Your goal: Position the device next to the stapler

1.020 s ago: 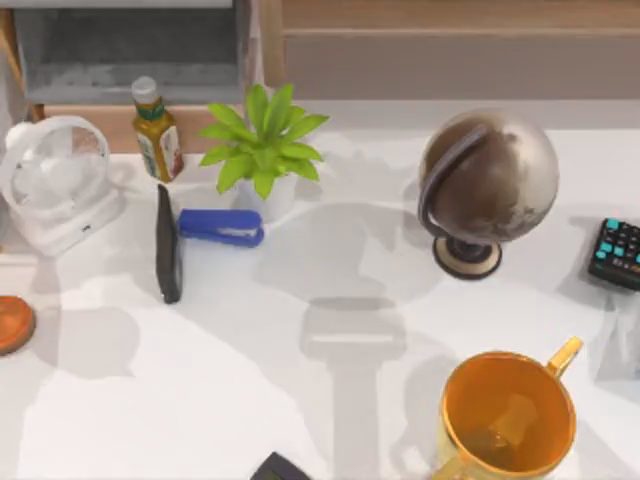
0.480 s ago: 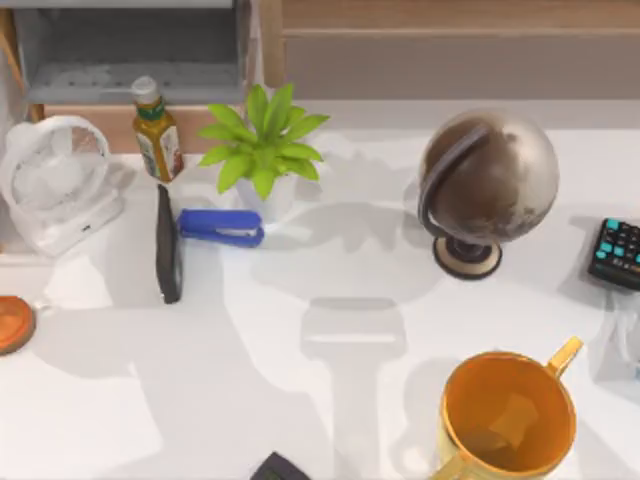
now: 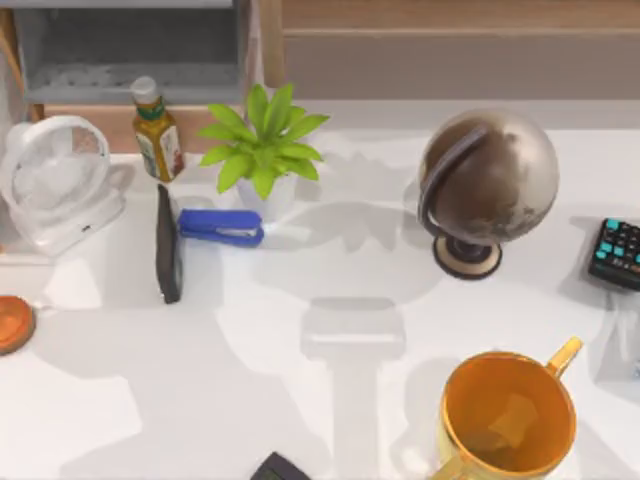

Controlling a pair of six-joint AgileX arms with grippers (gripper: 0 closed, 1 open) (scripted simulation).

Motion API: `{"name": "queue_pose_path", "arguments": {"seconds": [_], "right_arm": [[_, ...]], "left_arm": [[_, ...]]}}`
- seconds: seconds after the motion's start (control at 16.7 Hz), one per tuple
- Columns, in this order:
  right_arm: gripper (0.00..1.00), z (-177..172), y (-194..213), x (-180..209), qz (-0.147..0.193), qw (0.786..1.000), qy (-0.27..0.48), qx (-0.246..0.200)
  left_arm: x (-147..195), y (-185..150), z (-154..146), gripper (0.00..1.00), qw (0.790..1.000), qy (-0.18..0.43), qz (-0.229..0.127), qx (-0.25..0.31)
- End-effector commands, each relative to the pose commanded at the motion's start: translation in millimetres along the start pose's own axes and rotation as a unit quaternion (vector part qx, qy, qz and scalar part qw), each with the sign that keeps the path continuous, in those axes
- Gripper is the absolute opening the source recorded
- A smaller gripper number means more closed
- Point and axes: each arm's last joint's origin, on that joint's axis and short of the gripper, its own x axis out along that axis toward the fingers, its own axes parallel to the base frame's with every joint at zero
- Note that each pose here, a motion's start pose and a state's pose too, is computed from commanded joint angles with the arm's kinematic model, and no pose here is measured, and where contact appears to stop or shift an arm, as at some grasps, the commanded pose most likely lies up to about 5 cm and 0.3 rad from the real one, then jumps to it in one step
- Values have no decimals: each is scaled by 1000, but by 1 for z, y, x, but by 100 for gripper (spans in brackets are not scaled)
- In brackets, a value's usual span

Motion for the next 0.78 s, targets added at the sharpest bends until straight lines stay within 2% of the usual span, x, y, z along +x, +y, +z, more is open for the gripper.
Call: {"name": "queue_pose_path", "arguments": {"seconds": [0.3,0.78], "right_arm": [[100,0,0,0,0,1000,0,0],[100,0,0,0,0,1000,0,0]], "left_arm": [[4,3,-1,100,1000,-1,-1,1],[29,-1,0,100,1000,-1,0,2]]}}
